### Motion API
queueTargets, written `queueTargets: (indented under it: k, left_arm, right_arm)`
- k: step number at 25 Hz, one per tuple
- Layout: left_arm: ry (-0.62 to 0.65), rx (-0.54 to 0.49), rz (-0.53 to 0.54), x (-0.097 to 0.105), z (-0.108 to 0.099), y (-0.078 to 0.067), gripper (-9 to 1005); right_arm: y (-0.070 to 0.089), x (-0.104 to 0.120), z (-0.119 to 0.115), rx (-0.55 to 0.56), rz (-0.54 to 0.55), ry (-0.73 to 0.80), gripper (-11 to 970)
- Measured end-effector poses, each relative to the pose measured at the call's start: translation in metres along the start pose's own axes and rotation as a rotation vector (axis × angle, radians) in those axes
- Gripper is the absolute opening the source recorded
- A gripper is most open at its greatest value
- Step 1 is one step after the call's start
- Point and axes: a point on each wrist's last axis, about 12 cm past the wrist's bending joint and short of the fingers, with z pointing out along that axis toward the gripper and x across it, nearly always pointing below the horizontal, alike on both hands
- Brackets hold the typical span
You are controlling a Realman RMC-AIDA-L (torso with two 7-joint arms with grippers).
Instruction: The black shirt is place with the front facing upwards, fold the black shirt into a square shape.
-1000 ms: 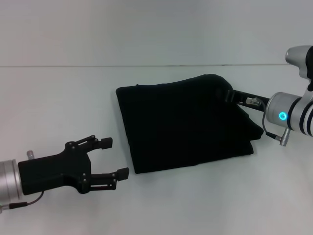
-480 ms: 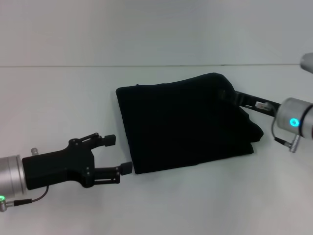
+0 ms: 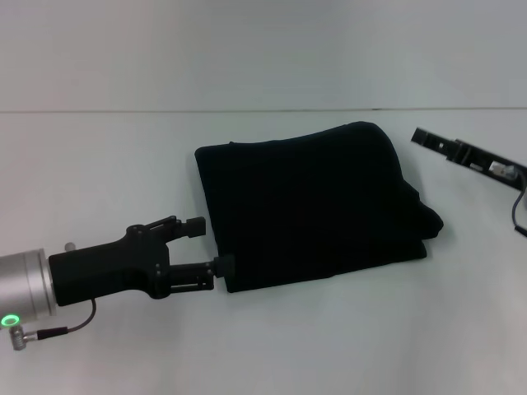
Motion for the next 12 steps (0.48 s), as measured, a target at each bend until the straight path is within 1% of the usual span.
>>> queueTargets:
  k: [3, 5, 7, 9, 12]
  left_arm:
    - [-0.006, 0.001, -0.025, -0.001, 0.000, 0.001, 950]
    - [-0.016, -0.004, -0.037, -0.002, 0.000, 0.001, 950]
    - [-0.029, -0.011, -0.048, -0.001, -0.001, 0.002, 950]
    - [-0.038, -0.016, -0.058, 0.000, -0.002, 0.002, 950]
    - [-0.048, -0.029, -0.072, 0.001, -0.003, 0.003, 950]
  right_arm:
    - [0.007, -0.011, 0.000, -0.061, -0.084, -0.020, 832]
    - [0.017, -0.014, 0.006, -0.097, -0.185, -0.031, 860]
    - [0.030, -0.012, 0.015, -0.131, -0.290, -0.027, 887]
    - [0.041, -0.006, 0.024, -0.162, -0.370, -0.009, 915]
    - [0.054, 0.006, 0.037, -0.189, -0.443, 0.034, 914]
